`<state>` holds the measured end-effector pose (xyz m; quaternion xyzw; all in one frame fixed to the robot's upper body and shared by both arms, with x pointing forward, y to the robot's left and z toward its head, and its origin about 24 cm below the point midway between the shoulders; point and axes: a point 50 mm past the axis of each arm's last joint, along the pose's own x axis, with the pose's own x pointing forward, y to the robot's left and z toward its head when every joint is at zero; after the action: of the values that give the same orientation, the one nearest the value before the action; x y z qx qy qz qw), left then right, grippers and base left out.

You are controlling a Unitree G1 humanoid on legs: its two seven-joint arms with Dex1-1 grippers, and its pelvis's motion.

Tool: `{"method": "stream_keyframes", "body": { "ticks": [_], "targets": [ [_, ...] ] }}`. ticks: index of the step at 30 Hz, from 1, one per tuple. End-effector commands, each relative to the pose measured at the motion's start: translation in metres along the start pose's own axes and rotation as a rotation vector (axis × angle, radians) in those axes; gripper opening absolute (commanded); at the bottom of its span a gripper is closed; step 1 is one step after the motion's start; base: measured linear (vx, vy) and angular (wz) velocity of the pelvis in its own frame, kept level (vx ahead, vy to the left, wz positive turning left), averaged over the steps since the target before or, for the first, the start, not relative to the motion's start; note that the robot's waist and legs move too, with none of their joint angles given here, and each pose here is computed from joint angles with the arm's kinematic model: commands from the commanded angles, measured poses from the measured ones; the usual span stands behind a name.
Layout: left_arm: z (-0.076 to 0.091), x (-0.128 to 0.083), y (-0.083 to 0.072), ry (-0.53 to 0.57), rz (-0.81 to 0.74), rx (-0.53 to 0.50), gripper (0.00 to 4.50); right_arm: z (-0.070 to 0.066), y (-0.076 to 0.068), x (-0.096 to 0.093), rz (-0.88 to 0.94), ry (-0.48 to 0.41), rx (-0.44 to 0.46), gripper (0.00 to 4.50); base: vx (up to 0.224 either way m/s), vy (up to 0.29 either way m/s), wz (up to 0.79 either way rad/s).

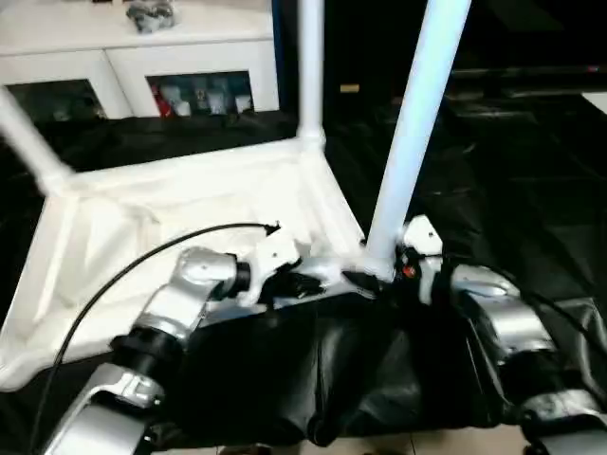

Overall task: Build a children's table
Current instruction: Rotate leg to tighten

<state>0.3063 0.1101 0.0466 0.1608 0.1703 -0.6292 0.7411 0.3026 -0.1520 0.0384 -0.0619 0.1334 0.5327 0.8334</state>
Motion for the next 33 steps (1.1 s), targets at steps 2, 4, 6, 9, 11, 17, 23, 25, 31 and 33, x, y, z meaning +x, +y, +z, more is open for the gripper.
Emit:
{"method": "stream_keyframes", "body": {
  "ticks": [2, 4, 6, 9, 11, 17, 23, 25, 31, 33],
  "targets": [
    [0.013, 0.007, 0.001, -0.016, -0.078, 0.058, 0.00, -0.001, 0.030, 0.016, 0.282, 0.038, -0.008, 3.69, 0.000, 0.000, 0.00],
    [0.013, 0.004, 0.003, -0.010, -0.082, 0.060, 0.00, -0.001, 0.033, 0.014, 0.321, 0.046, -0.001, 3.52, 0.000, 0.000, 0.00],
    [0.012, 0.002, 0.005, -0.004, -0.086, 0.061, 0.00, -0.001, 0.036, 0.013, 0.351, 0.050, 0.000, 3.48, 0.000, 0.000, 0.00],
    [0.011, 0.000, 0.006, 0.004, -0.093, 0.063, 0.00, -0.004, 0.038, 0.011, 0.378, 0.073, 0.008, 3.18, 0.000, 0.000, 0.00],
    [0.010, 0.000, 0.006, 0.006, -0.098, 0.063, 0.00, -0.006, 0.038, 0.011, 0.381, 0.087, 0.007, 3.06, 0.000, 0.000, 0.00],
    [0.005, -0.001, 0.003, 0.010, -0.114, 0.059, 0.00, -0.006, 0.040, 0.011, 0.384, 0.093, 0.013, 2.83, 0.000, 0.000, 0.00],
    [0.005, 0.001, 0.004, 0.007, -0.095, 0.049, 0.00, -0.006, 0.039, 0.014, 0.341, 0.069, 0.022, 2.79, 0.000, 0.000, 0.00],
    [0.008, 0.009, 0.009, -0.005, 0.003, 0.026, 0.00, -0.006, 0.028, 0.025, 0.153, 0.043, 0.023, 2.79, 0.000, 0.000, 0.00],
    [0.025, 0.039, 0.010, -0.064, 0.159, 0.008, 0.00, -0.004, 0.001, 0.056, -0.319, -0.006, 0.154, 2.77, -0.008, 0.001, -0.01],
    [0.028, 0.045, 0.009, -0.072, 0.181, 0.000, 0.00, -0.003, -0.001, 0.061, -0.389, -0.011, 0.178, 2.76, 0.000, 0.000, 0.00]
  ]
}}
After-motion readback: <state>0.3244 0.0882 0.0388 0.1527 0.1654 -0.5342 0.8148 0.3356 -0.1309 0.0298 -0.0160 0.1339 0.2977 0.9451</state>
